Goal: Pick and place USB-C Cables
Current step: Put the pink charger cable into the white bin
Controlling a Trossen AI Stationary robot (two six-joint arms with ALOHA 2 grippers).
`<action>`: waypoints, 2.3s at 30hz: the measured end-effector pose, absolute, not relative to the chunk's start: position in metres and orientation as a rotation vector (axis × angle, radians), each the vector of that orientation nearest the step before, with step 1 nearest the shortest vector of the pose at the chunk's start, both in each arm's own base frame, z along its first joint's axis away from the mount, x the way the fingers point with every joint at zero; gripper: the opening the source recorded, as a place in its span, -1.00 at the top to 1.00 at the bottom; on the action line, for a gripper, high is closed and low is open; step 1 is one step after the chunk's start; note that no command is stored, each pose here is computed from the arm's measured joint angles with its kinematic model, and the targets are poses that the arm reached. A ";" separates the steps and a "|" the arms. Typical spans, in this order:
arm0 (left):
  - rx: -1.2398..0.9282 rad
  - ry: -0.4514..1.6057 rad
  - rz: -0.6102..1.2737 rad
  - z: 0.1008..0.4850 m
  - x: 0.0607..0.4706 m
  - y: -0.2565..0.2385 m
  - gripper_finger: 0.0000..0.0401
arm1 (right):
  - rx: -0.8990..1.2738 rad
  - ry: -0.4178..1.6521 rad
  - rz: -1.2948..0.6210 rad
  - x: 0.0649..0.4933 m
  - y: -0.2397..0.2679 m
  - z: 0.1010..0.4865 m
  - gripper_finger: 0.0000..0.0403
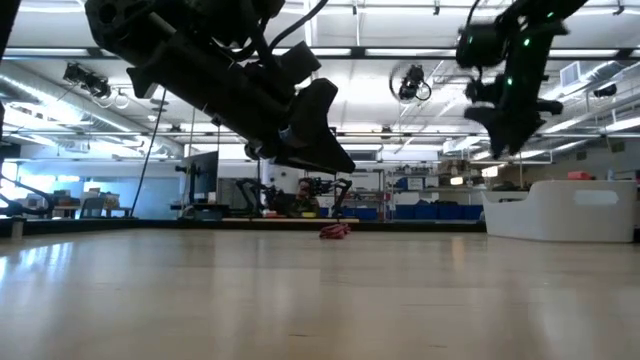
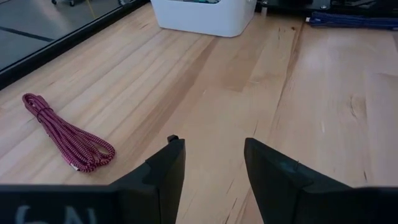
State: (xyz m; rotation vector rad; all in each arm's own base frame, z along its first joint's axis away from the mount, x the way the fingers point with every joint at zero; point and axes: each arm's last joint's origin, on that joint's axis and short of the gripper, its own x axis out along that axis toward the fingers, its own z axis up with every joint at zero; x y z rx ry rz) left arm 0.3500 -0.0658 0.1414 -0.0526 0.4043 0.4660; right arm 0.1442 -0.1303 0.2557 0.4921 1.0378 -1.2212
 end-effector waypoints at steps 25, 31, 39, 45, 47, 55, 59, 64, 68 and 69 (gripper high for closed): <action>-0.157 0.307 0.743 0.165 0.345 -0.026 0.14 | 0.171 0.256 -0.321 0.173 0.043 0.155 0.14; -0.175 0.404 0.720 0.156 0.355 0.013 0.13 | 0.167 0.265 -0.332 0.174 0.083 0.149 0.20; -0.310 0.457 0.704 0.140 0.371 0.062 -0.28 | 0.165 0.227 -0.384 0.178 0.112 0.137 0.21; -0.436 0.575 0.781 0.113 0.382 0.086 -0.54 | 0.187 0.233 -0.390 0.183 0.117 0.121 0.21; -0.442 0.593 0.797 0.108 0.390 0.089 -0.56 | 0.175 0.251 -0.390 0.182 0.118 0.116 0.21; -0.385 0.687 0.810 0.098 0.407 0.087 -0.36 | 0.180 0.251 -0.378 0.183 0.125 0.107 0.21; -0.385 0.736 0.800 0.096 0.404 0.086 -0.02 | 0.153 0.226 -0.396 0.177 0.131 0.106 0.21; -0.361 0.779 0.755 0.096 0.403 0.084 0.59 | 0.101 0.200 -0.407 0.169 0.138 0.107 0.21; -0.323 0.802 0.732 0.105 0.401 0.079 0.92 | 0.046 0.221 -0.391 0.168 0.139 0.106 0.21; -0.304 0.797 0.735 0.108 0.400 0.075 0.92 | 0.053 0.221 -0.386 0.168 0.139 0.106 0.21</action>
